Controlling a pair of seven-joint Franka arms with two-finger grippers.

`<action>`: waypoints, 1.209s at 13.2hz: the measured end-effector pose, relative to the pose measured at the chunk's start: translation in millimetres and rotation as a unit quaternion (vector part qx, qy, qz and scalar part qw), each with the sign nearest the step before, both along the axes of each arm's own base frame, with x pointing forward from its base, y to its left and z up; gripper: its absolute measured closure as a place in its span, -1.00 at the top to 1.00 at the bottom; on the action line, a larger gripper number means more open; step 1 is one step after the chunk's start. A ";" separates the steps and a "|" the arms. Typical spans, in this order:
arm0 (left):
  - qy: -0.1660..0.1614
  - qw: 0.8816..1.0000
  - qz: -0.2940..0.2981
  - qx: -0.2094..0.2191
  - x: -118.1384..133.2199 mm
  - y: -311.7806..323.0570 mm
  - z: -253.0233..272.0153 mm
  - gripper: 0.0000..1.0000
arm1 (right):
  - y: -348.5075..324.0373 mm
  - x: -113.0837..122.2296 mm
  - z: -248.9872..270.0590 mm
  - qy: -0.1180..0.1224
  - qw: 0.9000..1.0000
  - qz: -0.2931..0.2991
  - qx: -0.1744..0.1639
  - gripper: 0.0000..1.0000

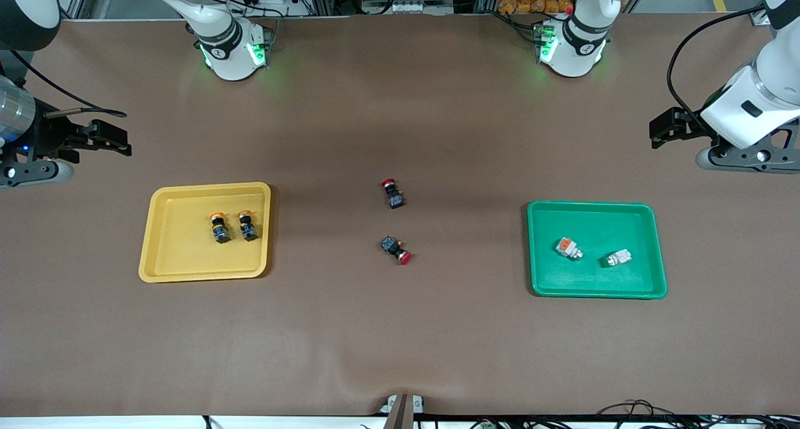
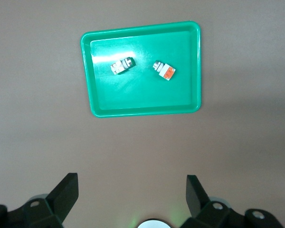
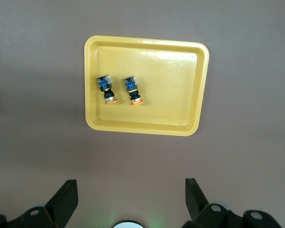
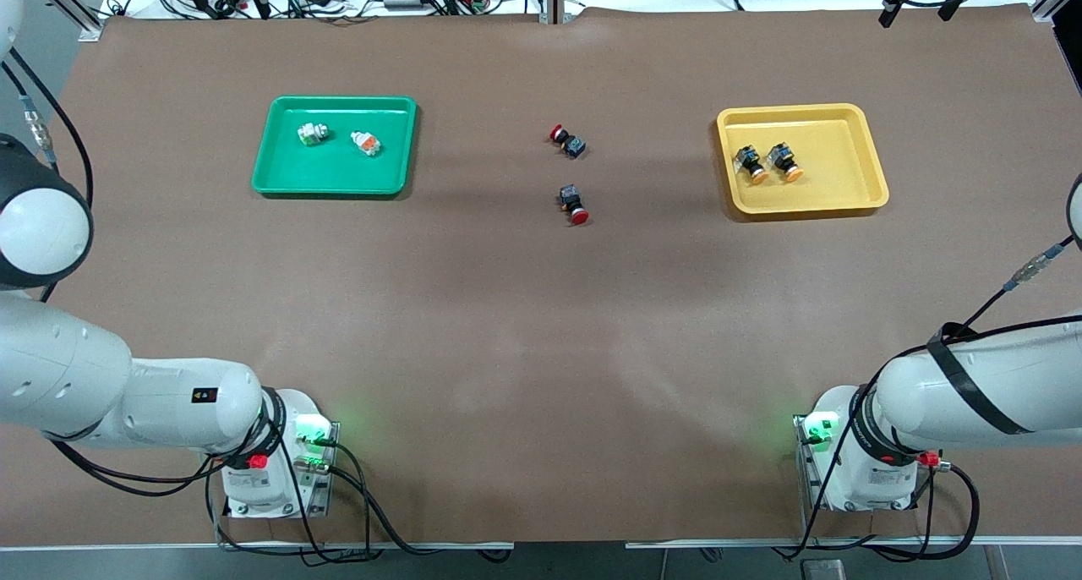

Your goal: Place green and yellow buttons in trays

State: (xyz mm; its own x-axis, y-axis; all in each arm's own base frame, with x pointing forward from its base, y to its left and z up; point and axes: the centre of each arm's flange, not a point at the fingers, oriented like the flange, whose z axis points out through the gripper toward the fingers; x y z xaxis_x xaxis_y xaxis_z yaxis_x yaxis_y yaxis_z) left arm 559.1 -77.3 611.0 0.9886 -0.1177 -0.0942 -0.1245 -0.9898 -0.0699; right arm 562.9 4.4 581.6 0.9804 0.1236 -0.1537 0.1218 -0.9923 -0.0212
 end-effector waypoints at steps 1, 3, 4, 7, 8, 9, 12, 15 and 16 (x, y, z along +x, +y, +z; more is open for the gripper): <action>0.000 1.000 0.000 0.000 0.0 0.0 0.0 1.00 | -0.1 0.1 -0.2 0.000 1.000 -0.001 0.000 1.00; 0.000 1.000 0.000 0.000 0.0 0.0 0.0 1.00 | -0.1 0.7 0.5 -0.003 1.000 -0.002 0.000 1.00; 0.000 1.000 0.000 0.000 0.0 0.0 0.1 1.00 | -0.2 1.3 1.6 -0.008 1.000 -0.002 -0.001 1.00; 0.000 1.000 0.000 0.000 0.0 -0.1 0.1 1.00 | -0.3 -0.1 6.8 -0.021 1.000 -0.002 -0.002 1.00; 0.000 1.000 0.000 0.000 0.0 -0.1 0.1 1.00 | -0.2 -1.6 5.3 -0.029 1.000 -0.002 -0.003 1.00; 0.000 1.000 0.000 0.000 0.0 -0.1 0.1 1.00 | -0.1 -3.7 1.6 -0.035 0.999 -0.002 -0.004 1.00; 0.000 1.000 0.000 0.000 0.0 0.0 0.1 1.00 | -0.8 -8.3 -3.0 -0.039 0.999 0.000 -0.005 1.00; 0.000 1.000 0.000 0.000 0.1 0.0 0.1 1.00 | -2.7 -11.7 -1.4 -0.033 0.999 -0.001 -0.005 1.00; 0.000 1.000 0.000 0.000 0.1 0.2 0.1 1.00 | -3.0 -13.0 -1.8 -0.029 1.000 -0.002 -0.005 1.00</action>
State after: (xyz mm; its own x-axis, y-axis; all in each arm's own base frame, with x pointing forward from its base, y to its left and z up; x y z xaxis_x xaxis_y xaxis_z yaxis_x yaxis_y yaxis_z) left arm 559.2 -77.1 611.1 0.9887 -0.1167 -0.0936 -0.1235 -0.9899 -0.0700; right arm 550.0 1.4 579.8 0.9880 0.1193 -0.0984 0.1195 -0.9928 -0.0041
